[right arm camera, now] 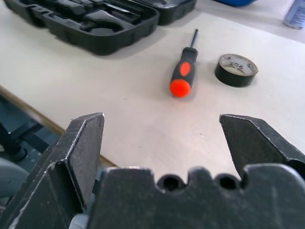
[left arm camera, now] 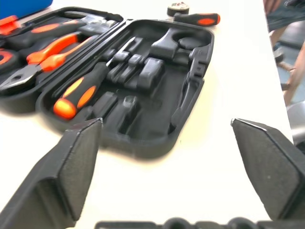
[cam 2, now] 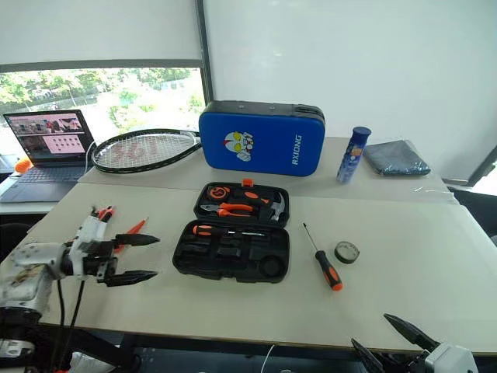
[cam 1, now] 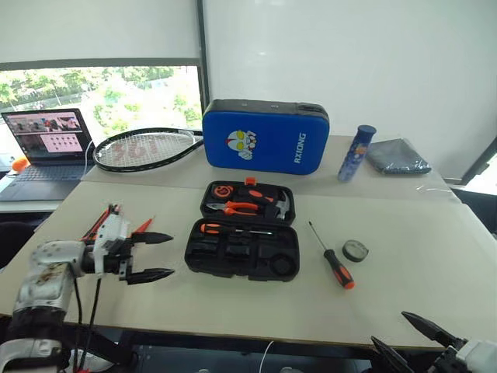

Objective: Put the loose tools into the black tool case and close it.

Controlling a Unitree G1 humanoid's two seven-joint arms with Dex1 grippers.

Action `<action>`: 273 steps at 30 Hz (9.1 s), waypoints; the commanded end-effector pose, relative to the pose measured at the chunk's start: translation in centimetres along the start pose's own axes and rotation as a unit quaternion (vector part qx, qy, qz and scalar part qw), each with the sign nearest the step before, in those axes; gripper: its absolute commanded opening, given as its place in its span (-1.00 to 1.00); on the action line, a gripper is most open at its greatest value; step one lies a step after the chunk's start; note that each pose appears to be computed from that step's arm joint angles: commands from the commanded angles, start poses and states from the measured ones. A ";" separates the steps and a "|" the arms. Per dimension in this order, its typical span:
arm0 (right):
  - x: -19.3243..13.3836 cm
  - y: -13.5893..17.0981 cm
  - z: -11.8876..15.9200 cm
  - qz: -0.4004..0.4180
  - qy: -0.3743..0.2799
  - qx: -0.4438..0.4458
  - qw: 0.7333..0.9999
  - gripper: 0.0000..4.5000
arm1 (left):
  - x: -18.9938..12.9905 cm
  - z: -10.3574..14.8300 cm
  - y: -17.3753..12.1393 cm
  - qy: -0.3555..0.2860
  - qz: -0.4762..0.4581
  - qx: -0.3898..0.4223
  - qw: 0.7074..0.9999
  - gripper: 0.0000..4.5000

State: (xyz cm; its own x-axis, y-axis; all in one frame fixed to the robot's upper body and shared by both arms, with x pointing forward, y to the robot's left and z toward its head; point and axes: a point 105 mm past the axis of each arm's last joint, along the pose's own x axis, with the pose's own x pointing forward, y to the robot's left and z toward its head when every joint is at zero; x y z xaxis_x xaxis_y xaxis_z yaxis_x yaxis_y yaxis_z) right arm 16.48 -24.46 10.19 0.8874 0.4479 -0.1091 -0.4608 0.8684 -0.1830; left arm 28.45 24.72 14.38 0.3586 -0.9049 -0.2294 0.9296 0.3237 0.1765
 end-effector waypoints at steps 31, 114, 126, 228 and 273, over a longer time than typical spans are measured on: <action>13.3 -2.5 4.6 0.094 0.140 0.033 0.985 -0.55 | 0.9 0.5 -2.7 -0.030 0.014 0.001 0.999 1.00; 23.9 5.2 11.1 0.418 0.128 -0.208 0.875 -0.19 | 1.8 0.0 -3.8 -0.061 0.100 -0.042 0.992 1.00; 26.4 6.2 8.5 0.386 0.148 -0.232 0.881 -0.99 | 1.9 -0.2 -3.6 -0.057 0.106 -0.042 0.992 1.00; 8.5 4.0 9.4 0.253 -0.215 -0.092 0.939 1.00 | 11.9 5.3 4.5 0.205 -0.156 0.171 0.951 -0.81; 8.4 4.5 8.6 0.251 -0.199 -0.081 0.944 1.00 | 11.9 7.5 5.3 0.140 -0.124 0.162 0.969 0.06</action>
State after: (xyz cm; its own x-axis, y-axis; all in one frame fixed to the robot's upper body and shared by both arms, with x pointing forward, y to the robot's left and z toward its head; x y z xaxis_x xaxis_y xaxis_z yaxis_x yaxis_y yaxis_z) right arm 22.21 -15.04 16.19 0.4934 0.8594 0.1342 -0.7922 0.5078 -0.3384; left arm 37.12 13.02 19.03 0.1597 -0.7924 -0.5887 0.9370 -0.0660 0.3430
